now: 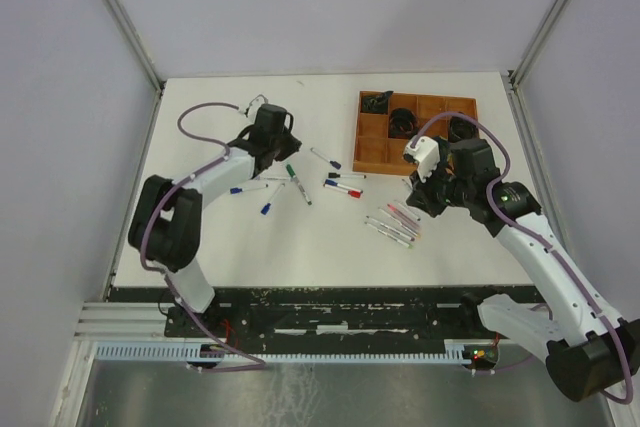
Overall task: Open the pen caps
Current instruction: Place the pen cap at the center of the board, then place the pen at the center of the board.
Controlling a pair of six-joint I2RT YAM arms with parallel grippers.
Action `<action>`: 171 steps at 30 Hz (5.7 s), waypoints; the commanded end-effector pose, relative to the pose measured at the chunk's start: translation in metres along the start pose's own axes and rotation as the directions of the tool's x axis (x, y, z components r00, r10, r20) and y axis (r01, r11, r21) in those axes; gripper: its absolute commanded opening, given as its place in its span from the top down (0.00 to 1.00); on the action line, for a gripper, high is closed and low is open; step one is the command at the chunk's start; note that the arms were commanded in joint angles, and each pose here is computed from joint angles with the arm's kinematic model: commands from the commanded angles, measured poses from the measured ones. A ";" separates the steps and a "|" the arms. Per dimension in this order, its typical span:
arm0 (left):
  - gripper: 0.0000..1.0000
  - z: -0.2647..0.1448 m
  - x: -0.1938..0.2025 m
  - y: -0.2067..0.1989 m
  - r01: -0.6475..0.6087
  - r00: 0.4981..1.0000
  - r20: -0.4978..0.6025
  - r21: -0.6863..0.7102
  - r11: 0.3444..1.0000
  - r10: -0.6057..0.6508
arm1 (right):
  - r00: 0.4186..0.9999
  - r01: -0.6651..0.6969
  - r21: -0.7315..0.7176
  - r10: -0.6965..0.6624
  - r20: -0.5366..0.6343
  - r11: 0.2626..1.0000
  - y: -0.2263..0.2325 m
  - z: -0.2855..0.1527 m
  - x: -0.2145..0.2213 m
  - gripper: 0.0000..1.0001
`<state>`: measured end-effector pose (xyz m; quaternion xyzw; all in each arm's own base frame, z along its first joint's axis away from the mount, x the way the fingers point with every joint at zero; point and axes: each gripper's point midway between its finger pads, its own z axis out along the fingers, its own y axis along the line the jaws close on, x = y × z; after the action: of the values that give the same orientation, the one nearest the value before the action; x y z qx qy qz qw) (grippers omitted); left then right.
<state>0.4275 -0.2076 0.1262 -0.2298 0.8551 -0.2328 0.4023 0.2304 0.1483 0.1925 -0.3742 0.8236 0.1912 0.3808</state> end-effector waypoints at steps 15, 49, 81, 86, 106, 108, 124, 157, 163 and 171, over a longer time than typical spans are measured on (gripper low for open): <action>0.97 0.083 -0.012 0.044 -0.291 0.950 -0.247 -0.468 0.835 0.192 | 0.999 0.035 0.078 -0.035 0.000 0.996 -0.014 -0.006 -0.002 0.98; 0.61 0.098 -0.024 0.070 -0.222 0.950 -0.301 -0.470 0.854 0.081 | 0.999 0.038 0.062 -0.039 0.014 0.997 -0.010 -0.008 -0.004 0.98; 0.18 -0.113 -0.028 0.034 -0.409 0.888 0.280 0.113 0.906 0.365 | 0.757 -0.067 0.243 0.208 -0.619 0.968 -0.101 0.031 0.143 0.93; 0.19 -0.106 -0.021 0.047 -0.394 0.895 0.262 0.082 0.915 0.362 | 0.724 -0.101 0.214 0.219 -0.654 0.972 -0.097 0.040 0.152 0.89; 0.19 -0.103 -0.018 0.055 -0.377 0.901 0.254 0.056 0.925 0.352 | 0.643 -0.144 0.196 0.242 -0.726 0.970 -0.095 0.050 0.173 0.70; 0.19 -0.102 -0.018 0.055 -0.378 0.901 0.252 0.057 0.924 0.353 | 0.642 -0.145 0.195 0.242 -0.728 0.970 -0.094 0.050 0.173 0.68; 0.19 -0.101 -0.017 0.055 -0.381 0.902 0.244 0.058 0.923 0.357 | 0.710 -0.163 0.164 0.231 -0.665 0.973 -0.088 0.048 0.152 0.66; 0.19 -0.099 -0.017 0.055 -0.380 0.904 0.237 0.061 0.923 0.357 | 0.604 -0.166 0.227 0.281 -0.746 0.960 -0.096 0.056 0.179 0.84; 0.19 -0.099 -0.016 0.055 -0.381 0.904 0.236 0.063 0.923 0.357 | 0.611 -0.172 0.219 0.279 -0.741 0.960 -0.094 0.056 0.177 0.75; 0.19 -0.099 -0.017 0.055 -0.379 0.905 0.236 0.063 0.923 0.355 | 0.659 -0.170 0.219 0.276 -0.700 0.961 -0.094 0.053 0.164 0.67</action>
<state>0.3346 -0.1327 0.1374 -0.0784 0.8385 -0.1704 0.5116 0.2410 0.0355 0.0121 -0.2896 0.9567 0.0146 -0.0246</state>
